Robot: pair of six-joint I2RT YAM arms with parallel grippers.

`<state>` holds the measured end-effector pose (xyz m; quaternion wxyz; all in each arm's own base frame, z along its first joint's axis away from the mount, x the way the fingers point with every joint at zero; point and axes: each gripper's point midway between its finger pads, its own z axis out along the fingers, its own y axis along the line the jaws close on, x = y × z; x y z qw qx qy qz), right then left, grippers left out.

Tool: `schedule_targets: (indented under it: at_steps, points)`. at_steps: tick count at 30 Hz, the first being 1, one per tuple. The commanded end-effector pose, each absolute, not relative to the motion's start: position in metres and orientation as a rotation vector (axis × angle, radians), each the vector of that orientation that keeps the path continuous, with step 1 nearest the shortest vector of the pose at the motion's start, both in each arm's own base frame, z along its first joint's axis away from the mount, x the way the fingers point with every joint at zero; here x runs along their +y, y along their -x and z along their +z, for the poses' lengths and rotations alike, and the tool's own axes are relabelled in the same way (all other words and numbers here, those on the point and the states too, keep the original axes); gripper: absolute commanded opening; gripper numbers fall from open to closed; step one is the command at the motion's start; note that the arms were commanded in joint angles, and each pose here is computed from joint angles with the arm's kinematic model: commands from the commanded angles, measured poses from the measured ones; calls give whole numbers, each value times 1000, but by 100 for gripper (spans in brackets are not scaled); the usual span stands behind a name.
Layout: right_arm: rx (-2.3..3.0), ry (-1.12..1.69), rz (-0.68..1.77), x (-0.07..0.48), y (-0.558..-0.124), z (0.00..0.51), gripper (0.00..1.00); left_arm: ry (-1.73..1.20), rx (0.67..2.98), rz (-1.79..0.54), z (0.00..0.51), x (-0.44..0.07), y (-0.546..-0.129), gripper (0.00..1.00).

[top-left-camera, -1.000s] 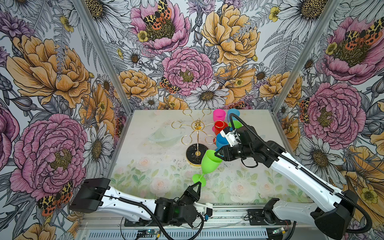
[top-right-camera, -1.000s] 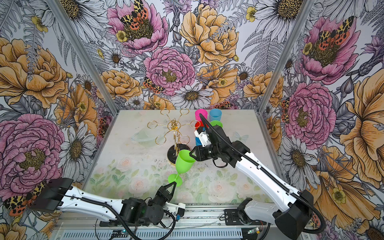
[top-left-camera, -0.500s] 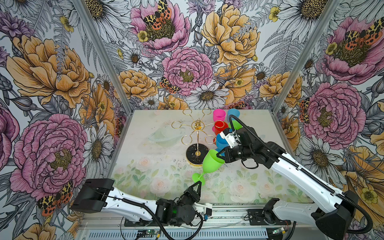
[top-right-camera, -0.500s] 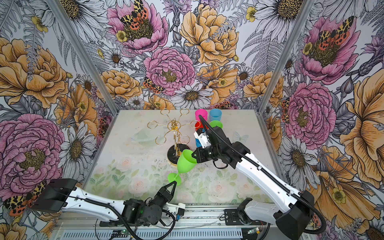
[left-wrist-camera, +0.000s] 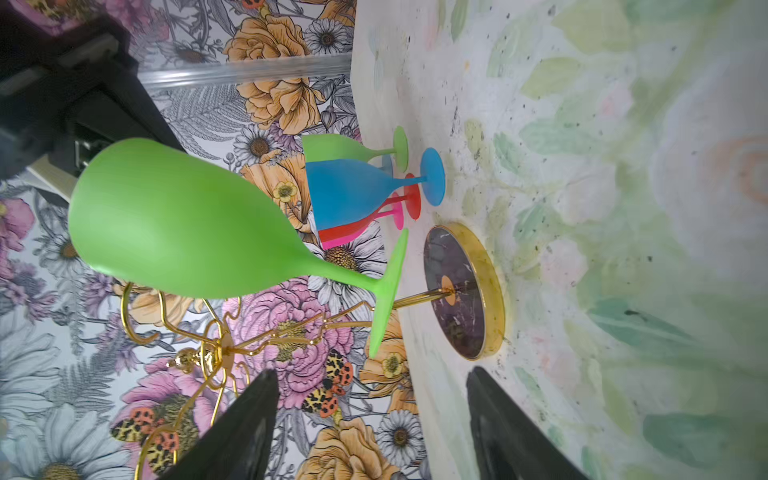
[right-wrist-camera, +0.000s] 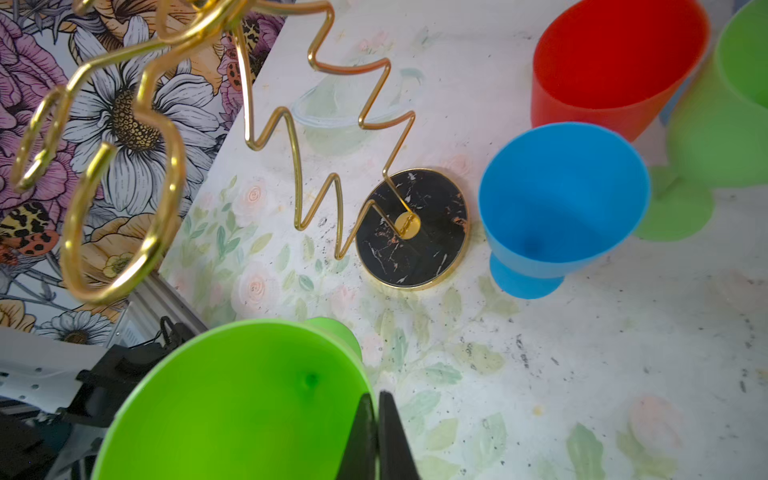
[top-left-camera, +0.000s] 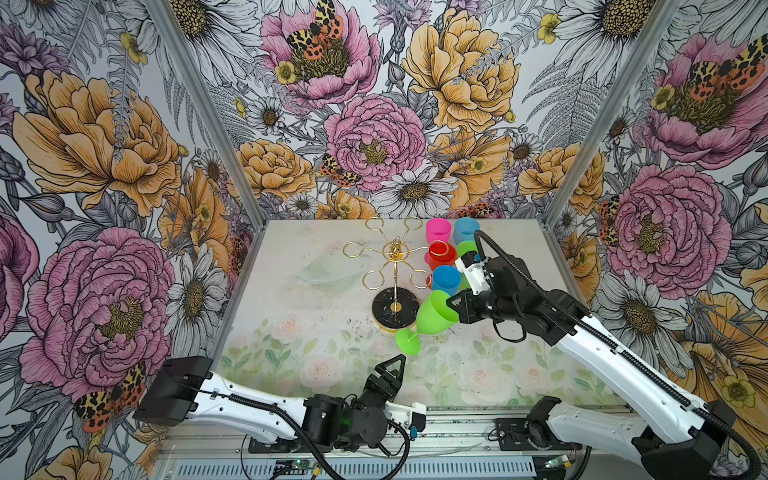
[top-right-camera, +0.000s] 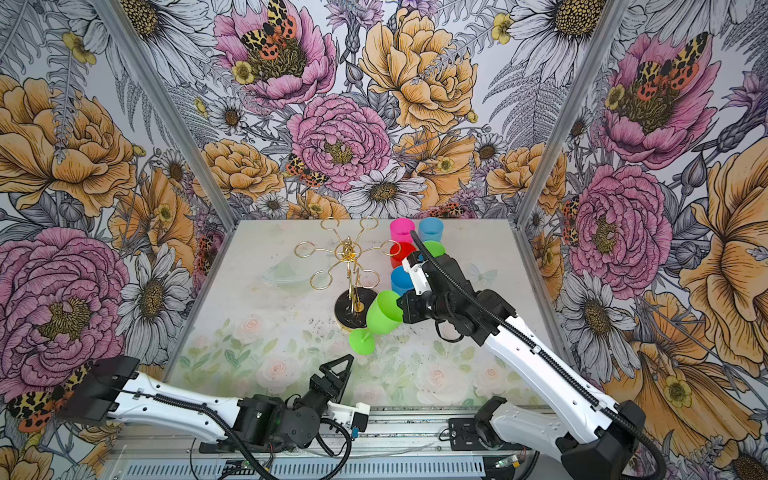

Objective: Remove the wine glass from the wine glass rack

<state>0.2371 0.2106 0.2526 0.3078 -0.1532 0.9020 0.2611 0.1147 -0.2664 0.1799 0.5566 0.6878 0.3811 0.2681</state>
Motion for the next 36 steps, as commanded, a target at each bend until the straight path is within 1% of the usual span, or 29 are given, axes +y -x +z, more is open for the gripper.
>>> schedule_targets:
  at_steps: [1,6,9,13,18,26,31,36]
  points:
    - [2379,378,496,184,-245,247,0,-1466,1178,321,206,-263,-113,77]
    - [2429,373,318,162,-247,228,0,-1141,1414,70,239,-248,-126,78]
    - [2441,335,204,145,-252,220,0,-968,1510,-12,250,-238,-134,82]
    - [2462,214,69,112,-265,208,0,-762,1676,-92,246,-221,-156,83]
    - [2455,121,-84,81,-282,205,0,-606,1747,-135,239,-205,-171,85]
    - [2415,40,-109,70,-319,203,0,-340,1819,-172,234,-156,-199,98]
    - [2425,34,-98,73,-337,195,0,-163,1865,-111,232,-112,-209,99]
    - [2435,55,-92,78,-351,190,0,-100,1850,-100,233,-99,-215,99]
